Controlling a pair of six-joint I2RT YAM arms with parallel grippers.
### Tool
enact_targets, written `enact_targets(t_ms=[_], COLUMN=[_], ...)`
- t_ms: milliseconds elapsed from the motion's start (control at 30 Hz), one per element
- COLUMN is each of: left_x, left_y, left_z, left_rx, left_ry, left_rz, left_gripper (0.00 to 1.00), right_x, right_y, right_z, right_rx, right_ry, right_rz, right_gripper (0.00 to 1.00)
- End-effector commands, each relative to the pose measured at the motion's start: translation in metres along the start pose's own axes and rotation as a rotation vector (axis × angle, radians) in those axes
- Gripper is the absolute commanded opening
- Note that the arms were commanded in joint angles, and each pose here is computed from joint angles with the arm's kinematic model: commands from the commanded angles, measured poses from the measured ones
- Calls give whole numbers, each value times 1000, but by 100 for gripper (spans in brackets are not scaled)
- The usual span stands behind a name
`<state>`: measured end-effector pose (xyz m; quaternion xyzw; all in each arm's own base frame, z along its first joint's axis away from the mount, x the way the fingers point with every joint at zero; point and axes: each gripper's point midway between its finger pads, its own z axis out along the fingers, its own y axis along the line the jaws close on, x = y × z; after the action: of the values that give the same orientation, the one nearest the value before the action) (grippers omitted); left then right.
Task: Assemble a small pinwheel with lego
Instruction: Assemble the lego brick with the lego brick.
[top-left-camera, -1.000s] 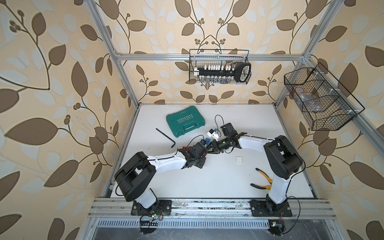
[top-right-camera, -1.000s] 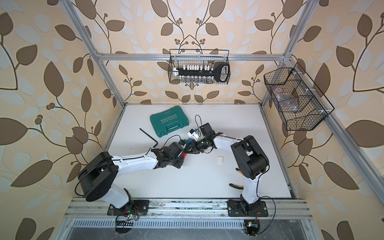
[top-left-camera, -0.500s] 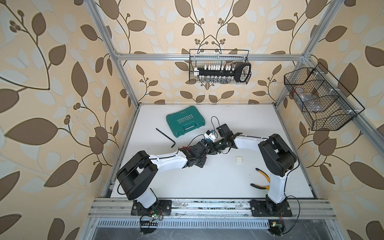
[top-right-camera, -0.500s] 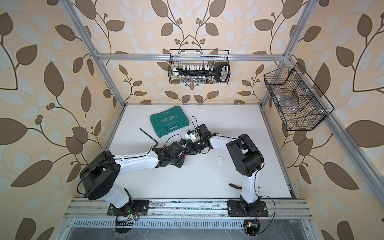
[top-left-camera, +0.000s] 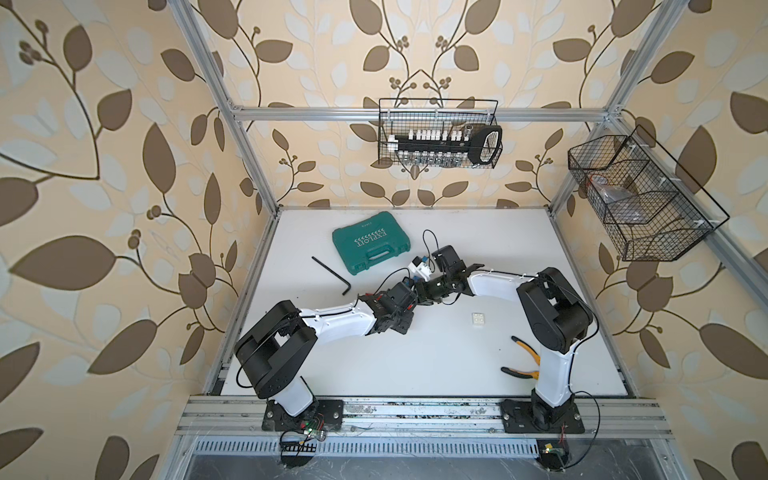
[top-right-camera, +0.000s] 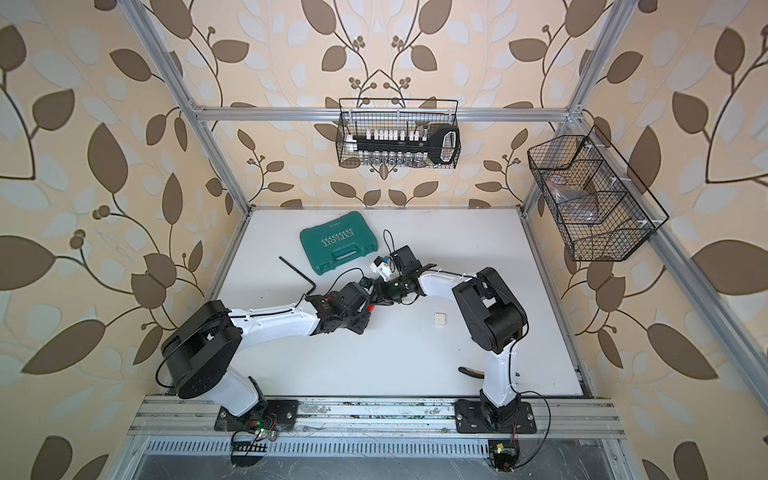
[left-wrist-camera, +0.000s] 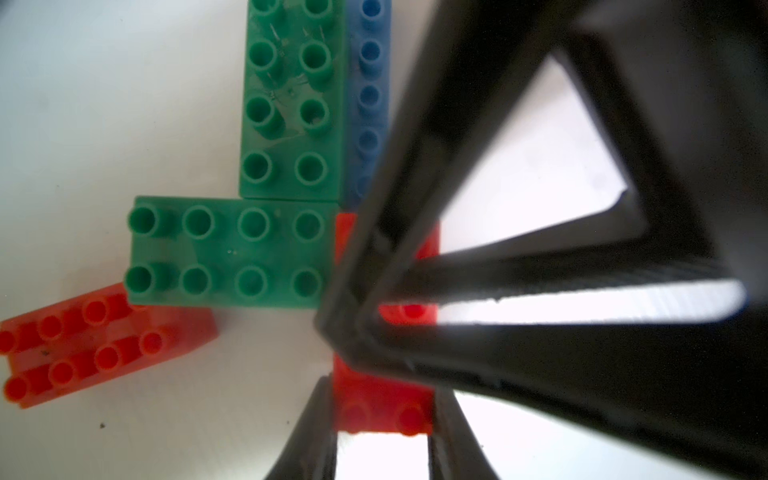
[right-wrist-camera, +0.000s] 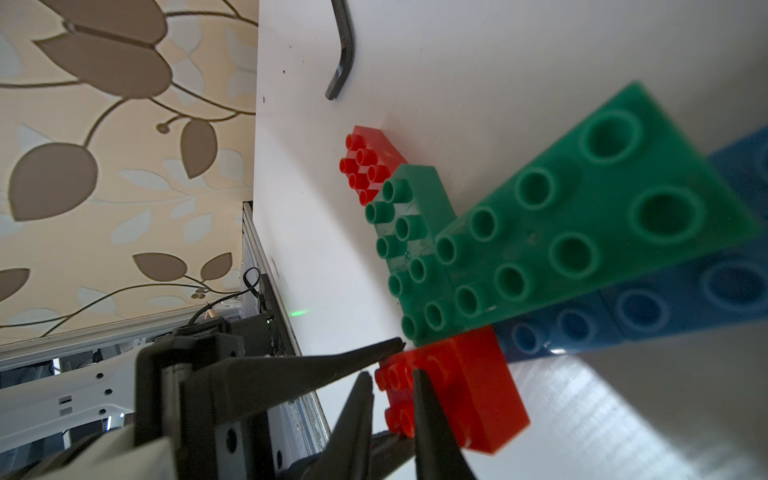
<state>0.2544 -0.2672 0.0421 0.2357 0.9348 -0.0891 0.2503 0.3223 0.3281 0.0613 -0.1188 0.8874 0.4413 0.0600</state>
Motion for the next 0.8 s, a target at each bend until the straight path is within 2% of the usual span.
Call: enact_targets(t_ms=[0, 167, 767], left_x=[-1, -2, -7], left_y=[-2, -2, -6], left_z=[-2, -3, -4], left_rx=[-5, -4, 10], left_ry=[17, 16, 11], left_rz=[1, 0, -5], left_gripper=[0, 0, 0], right_x=[7, 13, 6], right_y=[-46, -66, -80], right_z=[8, 5, 0], right_rx=[173, 229, 285], right_ry=[10, 11, -29], right_rz=[37, 55, 45], right_gripper=[20, 20, 20])
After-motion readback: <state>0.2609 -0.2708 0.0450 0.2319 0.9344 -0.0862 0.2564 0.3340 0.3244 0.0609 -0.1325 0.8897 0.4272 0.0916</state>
